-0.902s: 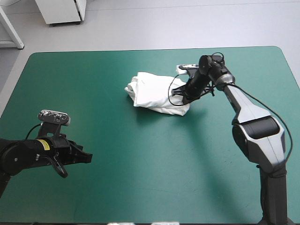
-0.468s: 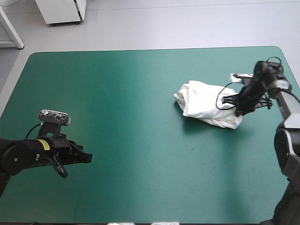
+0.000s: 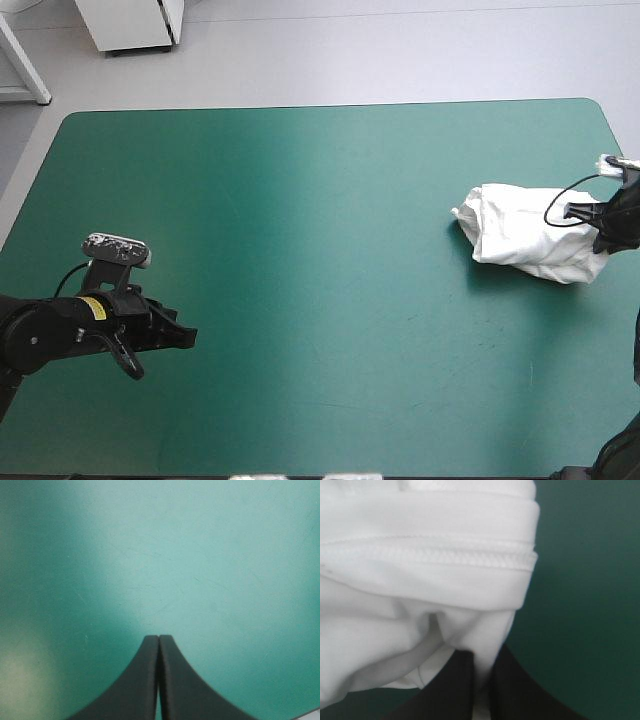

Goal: Fold the cloth

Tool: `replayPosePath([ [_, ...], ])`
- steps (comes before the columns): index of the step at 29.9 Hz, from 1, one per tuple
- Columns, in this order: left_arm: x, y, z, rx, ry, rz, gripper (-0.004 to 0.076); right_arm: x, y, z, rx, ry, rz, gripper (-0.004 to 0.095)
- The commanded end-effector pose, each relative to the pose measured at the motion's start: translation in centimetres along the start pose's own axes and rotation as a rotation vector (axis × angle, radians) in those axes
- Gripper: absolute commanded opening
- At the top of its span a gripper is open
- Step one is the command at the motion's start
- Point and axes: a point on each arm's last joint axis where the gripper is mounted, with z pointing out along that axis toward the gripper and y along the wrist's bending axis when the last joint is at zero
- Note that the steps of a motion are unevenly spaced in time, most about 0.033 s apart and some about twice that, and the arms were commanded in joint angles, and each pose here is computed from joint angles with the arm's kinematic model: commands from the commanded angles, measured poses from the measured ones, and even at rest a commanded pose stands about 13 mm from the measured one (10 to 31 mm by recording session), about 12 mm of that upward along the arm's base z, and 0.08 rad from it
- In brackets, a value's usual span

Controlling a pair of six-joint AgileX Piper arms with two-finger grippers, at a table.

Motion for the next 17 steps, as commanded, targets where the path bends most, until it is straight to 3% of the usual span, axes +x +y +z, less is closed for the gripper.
replayPosePath([
  [1,-0.7,-0.2,-0.8,0.015,-0.075,-0.003,-0.0009,0.5,-0.8,-2.9,0.017,-0.058,0.007,-0.0017],
  [8,-0.8,-0.2,-0.8,0.014,-0.090,-0.001,-0.0009,0.5,-0.3,-2.9,-0.036,-0.063,0.033,-0.0014],
  [10,-0.9,-0.2,-0.8,0.014,-0.093,-0.001,-0.0009,0.5,-0.3,-2.9,-0.037,-0.063,0.038,0.0032],
  [17,-0.9,-0.2,-0.8,0.014,-0.093,-0.001,-0.0009,0.8,-0.4,-4.1,-0.016,-0.090,0.039,0.0515],
])
